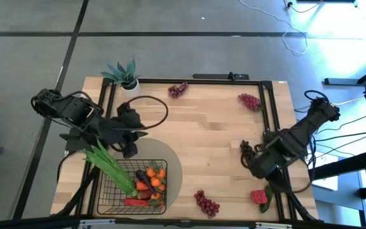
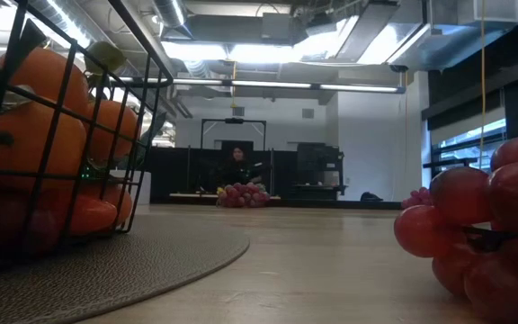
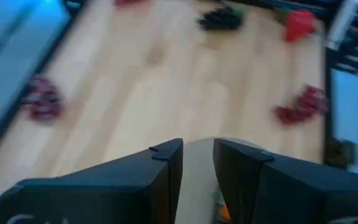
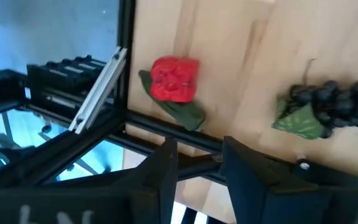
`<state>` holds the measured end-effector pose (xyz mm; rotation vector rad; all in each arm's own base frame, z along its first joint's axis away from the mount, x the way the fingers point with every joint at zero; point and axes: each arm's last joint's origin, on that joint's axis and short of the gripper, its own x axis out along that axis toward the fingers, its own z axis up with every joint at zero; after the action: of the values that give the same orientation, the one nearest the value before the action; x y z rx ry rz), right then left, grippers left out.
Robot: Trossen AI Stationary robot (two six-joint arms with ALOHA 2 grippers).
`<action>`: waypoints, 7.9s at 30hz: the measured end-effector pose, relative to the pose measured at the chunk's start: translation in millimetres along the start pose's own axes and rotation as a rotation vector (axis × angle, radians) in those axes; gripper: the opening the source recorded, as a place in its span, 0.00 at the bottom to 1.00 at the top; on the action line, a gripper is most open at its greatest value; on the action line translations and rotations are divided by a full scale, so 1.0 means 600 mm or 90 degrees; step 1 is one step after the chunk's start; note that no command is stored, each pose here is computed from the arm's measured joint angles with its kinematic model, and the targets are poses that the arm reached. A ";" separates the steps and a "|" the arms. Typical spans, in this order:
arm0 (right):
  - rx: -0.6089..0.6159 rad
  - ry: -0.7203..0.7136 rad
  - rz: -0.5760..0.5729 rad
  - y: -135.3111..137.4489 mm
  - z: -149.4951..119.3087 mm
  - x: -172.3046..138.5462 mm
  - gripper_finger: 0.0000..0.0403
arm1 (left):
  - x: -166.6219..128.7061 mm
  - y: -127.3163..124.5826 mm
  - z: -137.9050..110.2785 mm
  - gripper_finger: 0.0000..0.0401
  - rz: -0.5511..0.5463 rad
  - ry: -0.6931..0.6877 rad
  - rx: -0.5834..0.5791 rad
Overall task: Build produce basket
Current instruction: Put the red bell pepper into the wire basket
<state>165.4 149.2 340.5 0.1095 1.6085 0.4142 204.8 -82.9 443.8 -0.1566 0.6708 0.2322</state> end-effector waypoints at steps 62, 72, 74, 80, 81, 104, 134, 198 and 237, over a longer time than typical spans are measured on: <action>0.169 -0.127 0.005 0.061 -0.006 0.115 0.45 | 0.035 -0.015 0.016 0.20 -0.114 0.034 0.067; 0.148 -0.137 0.027 0.062 -0.015 0.170 0.69 | 0.035 -0.015 0.016 0.20 -0.114 0.034 0.067; 0.162 -0.130 0.038 0.062 -0.016 0.176 0.69 | 0.035 -0.015 0.016 0.20 -0.114 0.034 0.067; 0.169 -0.110 0.018 0.052 -0.027 0.202 0.69 | 0.035 -0.015 0.016 0.20 -0.114 0.034 0.067; 0.169 -0.108 0.019 0.050 -0.028 0.207 0.69 | 0.035 -0.015 0.016 0.20 -0.114 0.034 0.067; 0.219 -0.129 0.025 0.048 -0.027 0.216 0.82 | 0.035 -0.015 0.016 0.20 -0.114 0.034 0.067; 0.130 -0.091 -0.078 0.063 -0.037 0.271 0.87 | 0.035 -0.015 0.016 0.20 -0.114 0.034 0.067; 0.106 -0.648 -0.081 -0.017 0.228 -0.055 0.49 | 0.023 -0.017 0.013 0.20 -0.124 0.034 0.004; -0.169 -0.683 0.010 -0.109 0.473 0.186 0.49 | -0.038 -0.036 -0.022 0.20 -0.171 0.037 0.039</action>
<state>445.1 180.3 206.1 0.1132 0.4925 0.4621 185.6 -110.3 449.5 -0.1937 0.7054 -0.0502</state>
